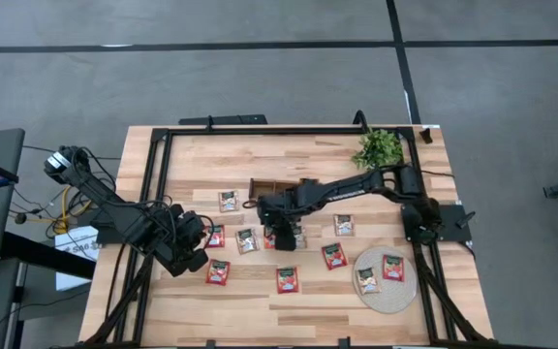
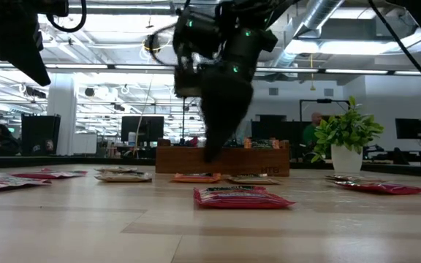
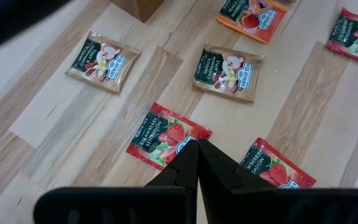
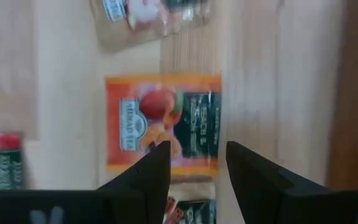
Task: Pick & Place Tea
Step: Put the orange tea bag into the right section of the wooden organizer
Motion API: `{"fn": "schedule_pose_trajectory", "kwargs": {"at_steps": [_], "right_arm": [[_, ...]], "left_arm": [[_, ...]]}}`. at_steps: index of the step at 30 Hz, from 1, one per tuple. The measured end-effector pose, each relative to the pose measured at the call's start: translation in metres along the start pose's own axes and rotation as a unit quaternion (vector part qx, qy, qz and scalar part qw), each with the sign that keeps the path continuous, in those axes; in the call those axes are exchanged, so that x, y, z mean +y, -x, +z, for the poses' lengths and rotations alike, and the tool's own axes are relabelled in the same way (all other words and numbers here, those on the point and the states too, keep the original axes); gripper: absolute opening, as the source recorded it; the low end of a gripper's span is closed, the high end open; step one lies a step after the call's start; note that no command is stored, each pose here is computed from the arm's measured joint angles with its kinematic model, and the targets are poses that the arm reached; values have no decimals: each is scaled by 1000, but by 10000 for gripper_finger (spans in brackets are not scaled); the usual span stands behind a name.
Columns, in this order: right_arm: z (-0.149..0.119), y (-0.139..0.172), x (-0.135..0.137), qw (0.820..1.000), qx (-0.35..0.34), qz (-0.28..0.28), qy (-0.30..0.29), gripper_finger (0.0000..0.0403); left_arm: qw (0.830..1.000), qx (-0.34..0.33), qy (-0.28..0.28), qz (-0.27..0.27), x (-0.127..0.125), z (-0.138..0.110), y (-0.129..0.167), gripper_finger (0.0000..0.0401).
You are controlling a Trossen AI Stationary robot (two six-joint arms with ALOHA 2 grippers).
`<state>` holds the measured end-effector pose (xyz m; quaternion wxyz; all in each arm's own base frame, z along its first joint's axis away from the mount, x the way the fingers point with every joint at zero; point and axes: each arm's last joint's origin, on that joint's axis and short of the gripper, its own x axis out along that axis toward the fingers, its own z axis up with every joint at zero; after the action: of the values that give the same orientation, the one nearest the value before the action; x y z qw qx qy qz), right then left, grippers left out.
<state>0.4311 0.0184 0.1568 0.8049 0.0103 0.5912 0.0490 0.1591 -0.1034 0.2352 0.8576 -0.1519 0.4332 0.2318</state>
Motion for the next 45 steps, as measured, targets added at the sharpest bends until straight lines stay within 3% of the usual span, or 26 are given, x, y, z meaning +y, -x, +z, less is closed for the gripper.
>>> {"fn": "schedule_pose_trajectory", "kwargs": {"at_steps": [14,21,37,45], "right_arm": [[-2,-10,-8,999,13,14,-26,130],[-5,-31,-8,998,37,43,-32,101],[-5,-23,-11,998,30,37,-46,5],[-5,-23,-10,997,32,38,-58,2]], "left_arm": [[1000,-1,3,-2,0,0,0,0],[1000,-1,4,-3,-1,0,0,0],[1000,-1,1,-3,-1,0,0,0],[1000,-1,1,-3,-1,0,0,0]]}}
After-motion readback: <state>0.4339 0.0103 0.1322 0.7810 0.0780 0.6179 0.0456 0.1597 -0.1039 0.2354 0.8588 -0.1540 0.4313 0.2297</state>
